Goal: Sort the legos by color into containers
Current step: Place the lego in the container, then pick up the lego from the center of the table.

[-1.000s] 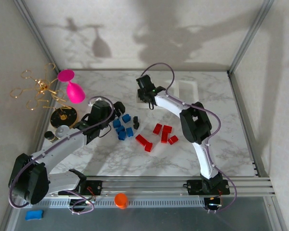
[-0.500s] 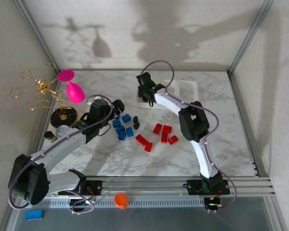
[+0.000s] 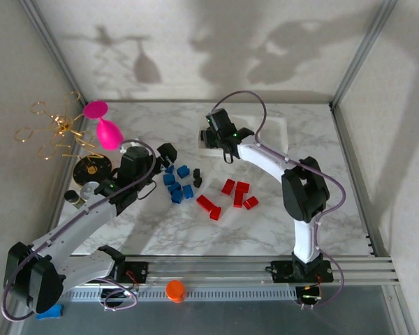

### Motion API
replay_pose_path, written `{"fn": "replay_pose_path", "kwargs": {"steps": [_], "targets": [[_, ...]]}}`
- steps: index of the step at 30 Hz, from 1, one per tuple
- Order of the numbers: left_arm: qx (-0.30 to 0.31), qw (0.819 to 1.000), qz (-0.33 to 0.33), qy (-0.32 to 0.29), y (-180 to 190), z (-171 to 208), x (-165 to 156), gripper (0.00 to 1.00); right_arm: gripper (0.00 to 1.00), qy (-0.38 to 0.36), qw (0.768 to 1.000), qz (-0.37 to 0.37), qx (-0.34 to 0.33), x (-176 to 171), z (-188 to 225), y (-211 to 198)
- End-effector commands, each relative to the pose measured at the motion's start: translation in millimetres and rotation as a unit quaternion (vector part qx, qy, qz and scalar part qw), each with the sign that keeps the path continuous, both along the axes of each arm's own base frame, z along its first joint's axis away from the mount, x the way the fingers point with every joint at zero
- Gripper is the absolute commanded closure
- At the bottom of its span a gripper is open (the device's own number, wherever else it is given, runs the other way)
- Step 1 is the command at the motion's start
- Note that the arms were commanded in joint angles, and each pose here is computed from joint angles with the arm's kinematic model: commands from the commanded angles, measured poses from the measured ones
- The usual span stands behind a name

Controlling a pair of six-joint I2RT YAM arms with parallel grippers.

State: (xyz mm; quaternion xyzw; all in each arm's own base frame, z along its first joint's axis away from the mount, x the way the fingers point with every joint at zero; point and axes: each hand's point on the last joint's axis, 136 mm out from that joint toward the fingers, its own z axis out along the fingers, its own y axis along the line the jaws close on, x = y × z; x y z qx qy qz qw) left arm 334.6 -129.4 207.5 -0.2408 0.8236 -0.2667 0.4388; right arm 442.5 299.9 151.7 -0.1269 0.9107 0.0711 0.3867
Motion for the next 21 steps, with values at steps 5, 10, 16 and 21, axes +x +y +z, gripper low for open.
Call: {"fn": "replay_pose_path", "kwargs": {"steps": [5, 10, 16, 21], "targets": [[-0.005, 0.999, -0.008, 0.041, 5, -25, -22, 0.00, 0.38, 0.051, 0.998, 0.038, 0.017, -57, -22, 16], [-0.011, 0.999, -0.008, 0.052, 7, -33, -34, 0.00, 0.36, 0.080, 0.995, 0.058, 0.022, -84, -42, 24], [-0.023, 0.998, 0.014, 0.056, 15, -43, -44, 0.00, 0.34, 0.107, 0.991, 0.074, 0.032, -109, -63, 35], [-0.030, 0.998, 0.023, 0.056, 18, -48, -47, 0.00, 0.33, 0.125, 0.988, 0.084, 0.032, -121, -80, 42]]}}
